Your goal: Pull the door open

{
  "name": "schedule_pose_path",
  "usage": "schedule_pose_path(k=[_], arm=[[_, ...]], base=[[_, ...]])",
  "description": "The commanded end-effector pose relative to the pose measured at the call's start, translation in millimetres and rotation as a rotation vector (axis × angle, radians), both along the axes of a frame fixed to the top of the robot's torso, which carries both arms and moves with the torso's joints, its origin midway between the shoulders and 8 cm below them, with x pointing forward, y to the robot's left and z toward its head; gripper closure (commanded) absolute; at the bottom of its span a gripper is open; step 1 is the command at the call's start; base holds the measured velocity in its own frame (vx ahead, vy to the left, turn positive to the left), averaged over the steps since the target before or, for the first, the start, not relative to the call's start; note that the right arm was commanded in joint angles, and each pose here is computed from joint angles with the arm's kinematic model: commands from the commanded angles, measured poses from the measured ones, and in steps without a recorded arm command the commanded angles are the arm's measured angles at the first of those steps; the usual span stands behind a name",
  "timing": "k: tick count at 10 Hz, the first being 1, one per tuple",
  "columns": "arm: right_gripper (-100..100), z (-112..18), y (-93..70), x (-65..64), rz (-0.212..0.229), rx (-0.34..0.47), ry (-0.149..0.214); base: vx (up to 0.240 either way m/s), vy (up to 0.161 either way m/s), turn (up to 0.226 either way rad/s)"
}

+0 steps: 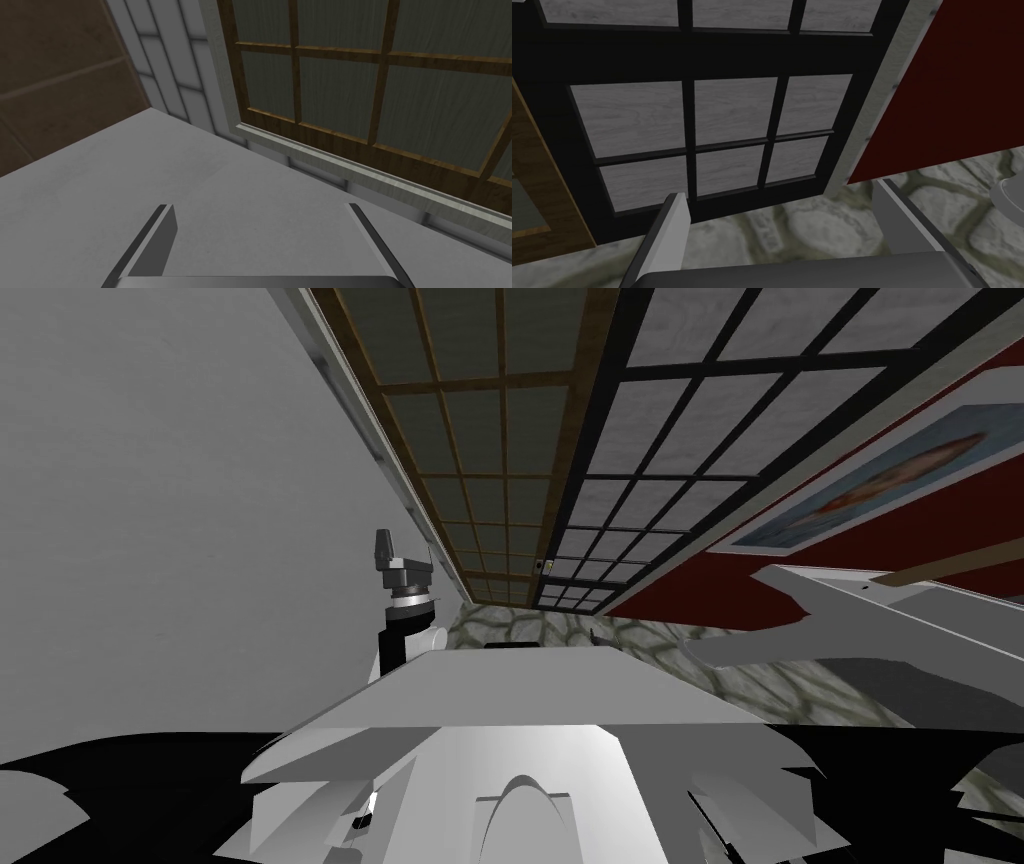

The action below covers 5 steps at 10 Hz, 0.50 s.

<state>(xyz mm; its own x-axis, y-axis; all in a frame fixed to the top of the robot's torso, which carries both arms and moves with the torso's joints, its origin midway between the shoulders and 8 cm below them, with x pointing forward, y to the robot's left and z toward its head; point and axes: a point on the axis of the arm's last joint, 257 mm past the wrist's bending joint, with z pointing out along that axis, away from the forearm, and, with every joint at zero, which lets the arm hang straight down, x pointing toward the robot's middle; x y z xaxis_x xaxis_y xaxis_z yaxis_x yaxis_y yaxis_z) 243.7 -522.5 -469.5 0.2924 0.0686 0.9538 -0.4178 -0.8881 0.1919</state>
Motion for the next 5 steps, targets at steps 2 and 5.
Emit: schedule_pose_path(k=[2, 5], arm=[[-100, 6.1, 1.0, 13.2, 0.000, 0.005, -0.029], [-100, 11.8, 7.7, 29.3, 0.011, 0.014, -0.058]], base=[[0.168, -0.011, 0.108], [0.159, 0.000, 0.081]])
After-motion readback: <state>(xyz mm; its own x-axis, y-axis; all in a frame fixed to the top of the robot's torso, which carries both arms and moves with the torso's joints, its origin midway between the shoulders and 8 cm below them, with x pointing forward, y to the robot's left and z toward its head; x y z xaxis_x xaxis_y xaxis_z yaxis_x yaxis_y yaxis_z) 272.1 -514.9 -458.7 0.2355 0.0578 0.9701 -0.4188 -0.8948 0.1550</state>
